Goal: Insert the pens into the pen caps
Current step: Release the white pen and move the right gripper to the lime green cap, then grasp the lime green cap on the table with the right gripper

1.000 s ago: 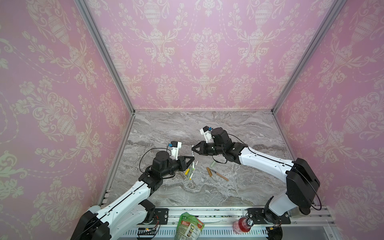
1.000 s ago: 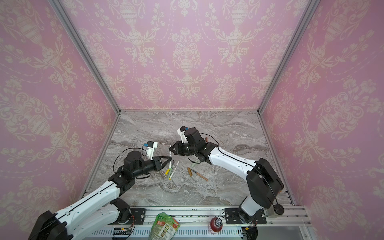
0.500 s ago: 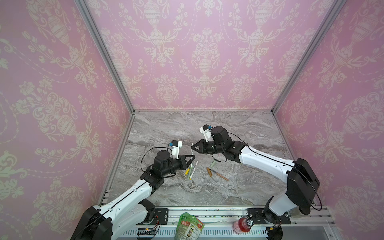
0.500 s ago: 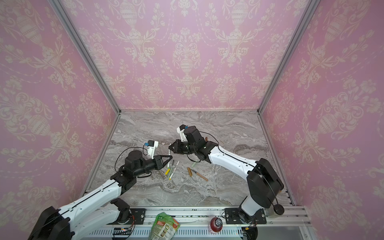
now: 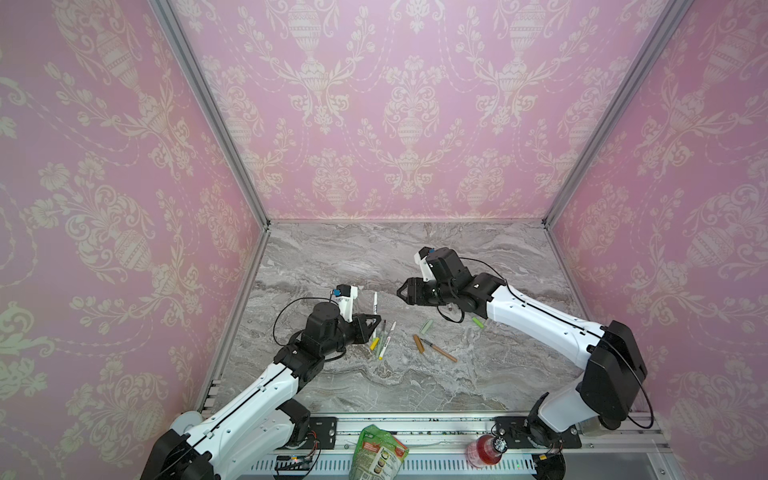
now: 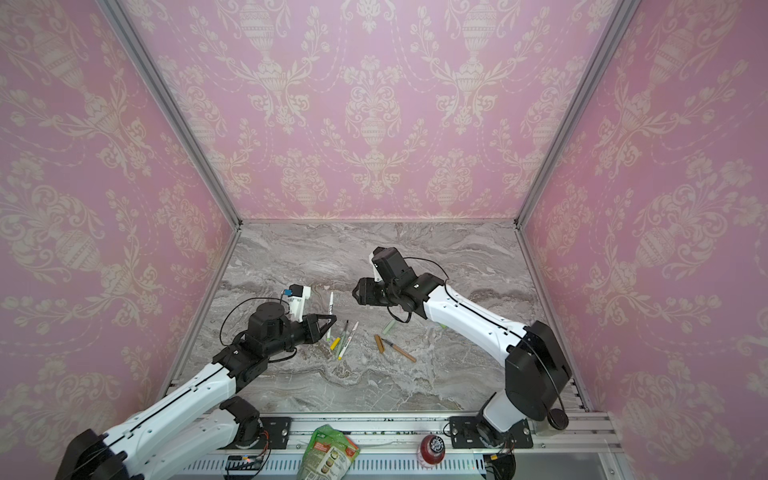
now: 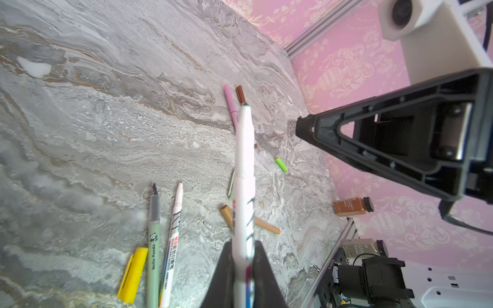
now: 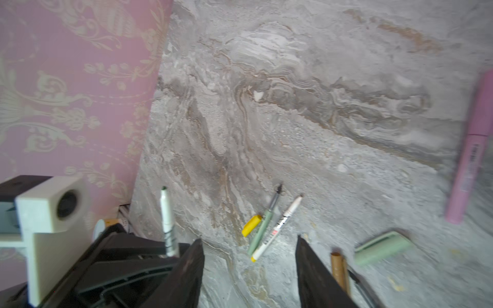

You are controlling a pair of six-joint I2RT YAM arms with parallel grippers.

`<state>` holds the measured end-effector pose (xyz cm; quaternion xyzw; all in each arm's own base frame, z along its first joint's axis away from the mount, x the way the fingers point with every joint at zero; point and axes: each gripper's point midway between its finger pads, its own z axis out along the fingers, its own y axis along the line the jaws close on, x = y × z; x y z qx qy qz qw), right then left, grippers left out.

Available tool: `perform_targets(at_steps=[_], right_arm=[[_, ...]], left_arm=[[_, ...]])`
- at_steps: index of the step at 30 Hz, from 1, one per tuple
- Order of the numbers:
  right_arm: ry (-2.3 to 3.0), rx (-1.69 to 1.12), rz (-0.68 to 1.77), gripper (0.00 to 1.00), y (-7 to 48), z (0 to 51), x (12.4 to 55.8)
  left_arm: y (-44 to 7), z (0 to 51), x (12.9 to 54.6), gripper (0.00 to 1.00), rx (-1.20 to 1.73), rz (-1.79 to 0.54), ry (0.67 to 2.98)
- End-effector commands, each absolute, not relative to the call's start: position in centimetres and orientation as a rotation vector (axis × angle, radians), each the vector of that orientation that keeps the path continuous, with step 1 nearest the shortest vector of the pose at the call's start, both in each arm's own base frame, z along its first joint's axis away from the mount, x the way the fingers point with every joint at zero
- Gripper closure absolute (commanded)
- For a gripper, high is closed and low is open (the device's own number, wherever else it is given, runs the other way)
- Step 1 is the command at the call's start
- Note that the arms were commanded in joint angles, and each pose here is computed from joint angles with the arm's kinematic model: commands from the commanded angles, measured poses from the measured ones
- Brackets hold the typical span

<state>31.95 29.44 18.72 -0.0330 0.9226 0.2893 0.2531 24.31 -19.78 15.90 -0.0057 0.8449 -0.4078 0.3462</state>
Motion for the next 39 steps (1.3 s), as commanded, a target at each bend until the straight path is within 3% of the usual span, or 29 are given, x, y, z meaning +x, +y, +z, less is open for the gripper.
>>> perform_targets(at_steps=[1, 11, 20, 30, 39], right_arm=[[2.664, 0.02, 0.463, 0.43, 22.0, 13.9, 30.7], [2.839, 0.174, 0.09, 0.38, 11.4, 5.8, 31.4], [2.941, 0.195, 0.024, 0.37, 9.6, 1.5, 32.5], [3.001, 0.245, 0.085, 0.36, 10.0, 0.7, 30.8], [3.032, 0.321, 0.173, 0.46, 10.3, 0.2, 27.9]], left_arm=[[-18.7, 15.2, 24.1, 1.0, 0.014, -0.947, 2.223], [-18.9, 13.5, 23.4, 1.0, 0.019, -0.965, 2.235], [-18.7, 12.9, 22.2, 1.0, 0.024, -0.991, 2.242], [-18.5, 12.7, 22.1, 1.0, 0.028, -0.978, 2.237], [-18.9, 12.7, 22.5, 1.0, 0.042, -0.979, 2.242]])
